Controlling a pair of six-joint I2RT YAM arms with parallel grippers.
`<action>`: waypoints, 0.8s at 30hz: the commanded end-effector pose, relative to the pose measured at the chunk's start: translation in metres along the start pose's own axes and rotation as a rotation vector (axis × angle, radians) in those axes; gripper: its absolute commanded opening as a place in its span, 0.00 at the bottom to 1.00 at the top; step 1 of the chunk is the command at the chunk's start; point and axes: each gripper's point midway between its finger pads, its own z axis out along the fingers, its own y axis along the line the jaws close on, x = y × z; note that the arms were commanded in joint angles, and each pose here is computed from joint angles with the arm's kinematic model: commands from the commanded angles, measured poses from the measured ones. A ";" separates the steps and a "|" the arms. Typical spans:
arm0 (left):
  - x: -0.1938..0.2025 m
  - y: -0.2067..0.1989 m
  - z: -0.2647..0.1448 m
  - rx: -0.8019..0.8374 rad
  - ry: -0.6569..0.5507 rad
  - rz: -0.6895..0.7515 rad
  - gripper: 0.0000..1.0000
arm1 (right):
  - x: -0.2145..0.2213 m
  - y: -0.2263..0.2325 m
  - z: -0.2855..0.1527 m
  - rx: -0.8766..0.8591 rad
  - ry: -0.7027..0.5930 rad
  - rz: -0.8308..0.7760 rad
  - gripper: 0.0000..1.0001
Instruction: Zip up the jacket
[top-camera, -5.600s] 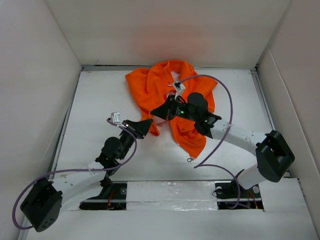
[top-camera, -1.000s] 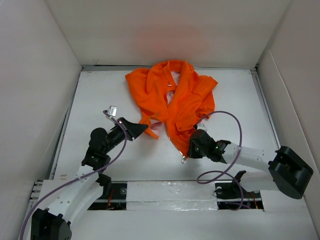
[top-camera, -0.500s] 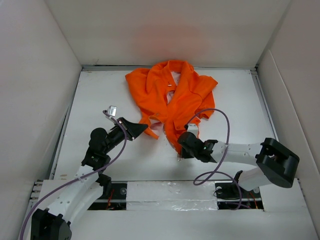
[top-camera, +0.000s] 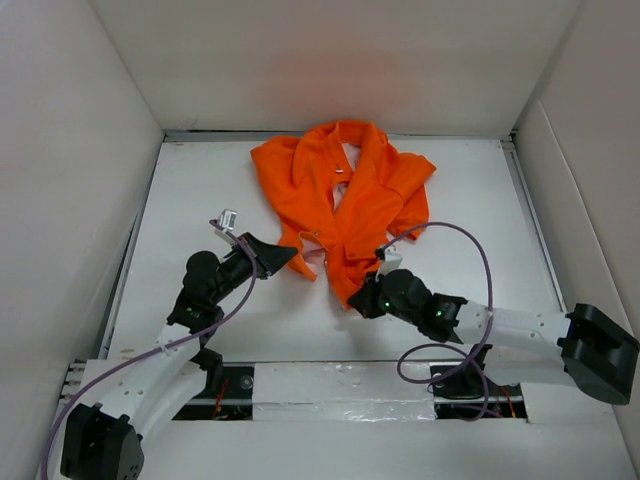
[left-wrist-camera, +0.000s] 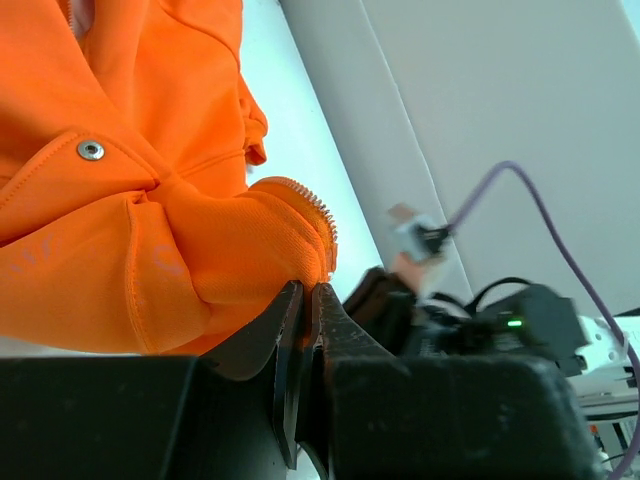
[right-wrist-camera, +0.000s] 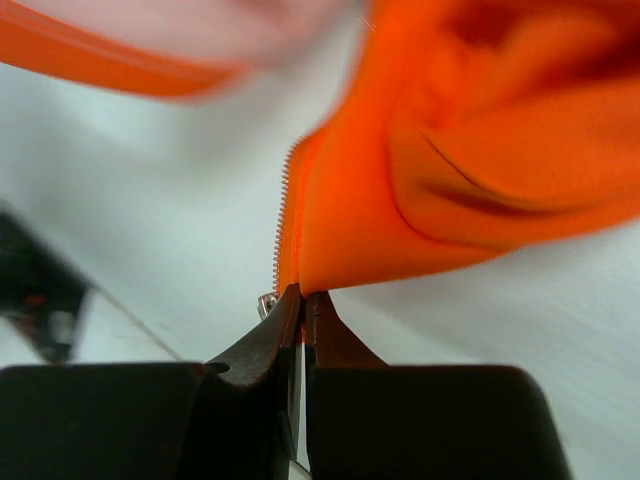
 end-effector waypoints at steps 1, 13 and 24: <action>-0.029 -0.031 0.004 0.083 -0.081 0.027 0.00 | -0.102 0.101 -0.029 -0.361 -0.351 -0.060 0.00; -0.059 -0.067 0.014 0.124 -0.182 0.079 0.00 | -0.212 0.147 -0.071 -0.642 -0.732 -0.105 0.00; -0.063 -0.071 0.018 0.179 -0.216 0.056 0.00 | -0.232 0.140 -0.086 -0.621 -0.843 -0.023 0.00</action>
